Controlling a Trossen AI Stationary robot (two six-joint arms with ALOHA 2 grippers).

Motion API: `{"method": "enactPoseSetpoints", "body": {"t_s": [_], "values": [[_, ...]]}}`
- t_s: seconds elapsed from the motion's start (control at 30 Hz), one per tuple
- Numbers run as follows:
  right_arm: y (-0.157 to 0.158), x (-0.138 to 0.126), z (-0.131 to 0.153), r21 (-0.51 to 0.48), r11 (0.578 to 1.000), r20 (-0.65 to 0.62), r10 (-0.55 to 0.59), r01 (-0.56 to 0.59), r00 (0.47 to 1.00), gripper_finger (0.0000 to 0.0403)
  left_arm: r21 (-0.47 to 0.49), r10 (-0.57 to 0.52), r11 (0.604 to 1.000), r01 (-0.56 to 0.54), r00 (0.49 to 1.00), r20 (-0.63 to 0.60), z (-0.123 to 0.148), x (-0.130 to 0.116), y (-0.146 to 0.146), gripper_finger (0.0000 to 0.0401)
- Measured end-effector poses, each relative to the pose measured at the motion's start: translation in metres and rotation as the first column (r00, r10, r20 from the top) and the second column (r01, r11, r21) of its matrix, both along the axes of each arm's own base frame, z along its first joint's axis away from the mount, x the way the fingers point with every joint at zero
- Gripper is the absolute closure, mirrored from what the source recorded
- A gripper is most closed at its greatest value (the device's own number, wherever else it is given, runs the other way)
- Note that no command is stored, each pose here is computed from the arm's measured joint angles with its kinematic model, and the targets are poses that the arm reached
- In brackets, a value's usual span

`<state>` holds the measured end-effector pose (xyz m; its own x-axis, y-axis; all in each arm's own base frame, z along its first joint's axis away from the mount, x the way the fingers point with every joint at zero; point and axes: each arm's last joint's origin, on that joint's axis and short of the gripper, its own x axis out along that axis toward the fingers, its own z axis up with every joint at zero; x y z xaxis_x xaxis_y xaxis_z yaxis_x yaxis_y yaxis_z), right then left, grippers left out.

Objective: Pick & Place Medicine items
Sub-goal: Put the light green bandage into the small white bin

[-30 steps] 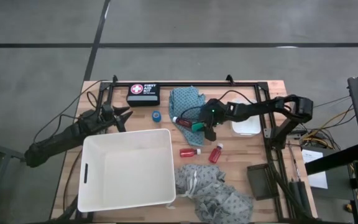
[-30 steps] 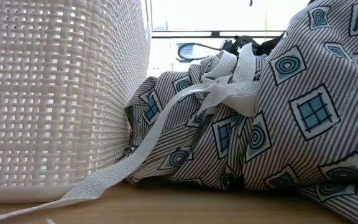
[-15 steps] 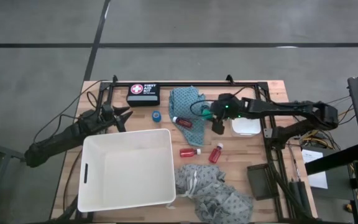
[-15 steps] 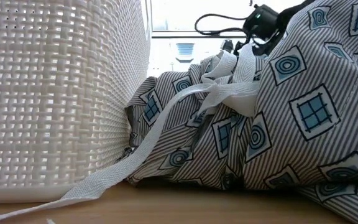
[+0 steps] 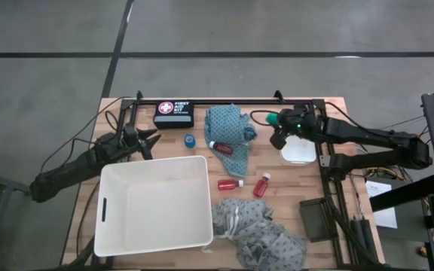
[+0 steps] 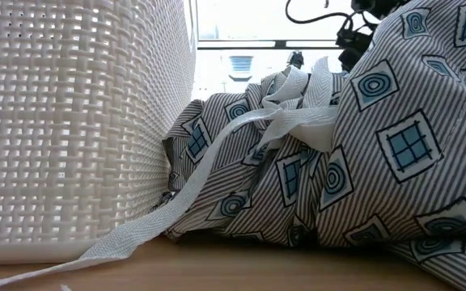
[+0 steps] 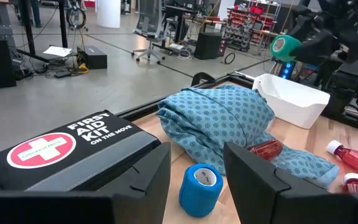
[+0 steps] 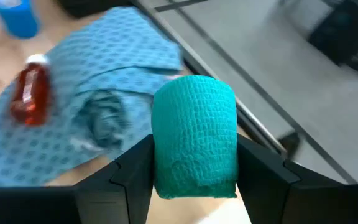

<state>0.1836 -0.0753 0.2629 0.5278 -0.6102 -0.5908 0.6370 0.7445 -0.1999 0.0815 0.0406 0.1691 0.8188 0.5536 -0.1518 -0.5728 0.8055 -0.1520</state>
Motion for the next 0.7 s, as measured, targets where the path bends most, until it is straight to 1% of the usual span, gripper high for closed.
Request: {"method": "enactPoseSetpoints", "body": {"t_s": [0.13, 0.27, 0.4, 0.53, 0.7], "values": [[-0.001, -0.009, 0.001, 0.006, 0.995, -0.003, -0.102, 0.102, 0.995, 0.0213, 0.000, 0.000, 1.000, 0.000, 1.000, 0.000, 0.000, 0.000, 0.000, 0.0248], [-0.005, -0.017, -0.004, 0.035, 0.983, -0.043, -0.181, 0.183, 0.983, 0.0213, 0.000, -0.001, 1.000, 0.001, 1.000, 0.000, 0.000, 0.000, 0.000, 0.0248], [-0.012, -0.022, -0.008, 0.057, 0.968, -0.074, -0.241, 0.245, 0.968, 0.0213, 0.000, -0.001, 1.000, 0.001, 1.000, 0.000, 0.000, 0.000, 0.000, 0.0248], [-0.018, -0.026, -0.014, 0.084, 0.947, -0.068, -0.304, 0.309, 0.950, 0.0213, 0.000, 0.000, 1.000, 0.000, 1.000, 0.000, 0.000, 0.000, 0.000, 0.0248], [-0.023, -0.032, -0.022, 0.107, 0.926, -0.082, -0.356, 0.363, 0.931, 0.0213, 0.000, 0.000, 1.000, 0.000, 1.000, 0.000, 0.000, 0.000, 0.000, 0.0248]]}}
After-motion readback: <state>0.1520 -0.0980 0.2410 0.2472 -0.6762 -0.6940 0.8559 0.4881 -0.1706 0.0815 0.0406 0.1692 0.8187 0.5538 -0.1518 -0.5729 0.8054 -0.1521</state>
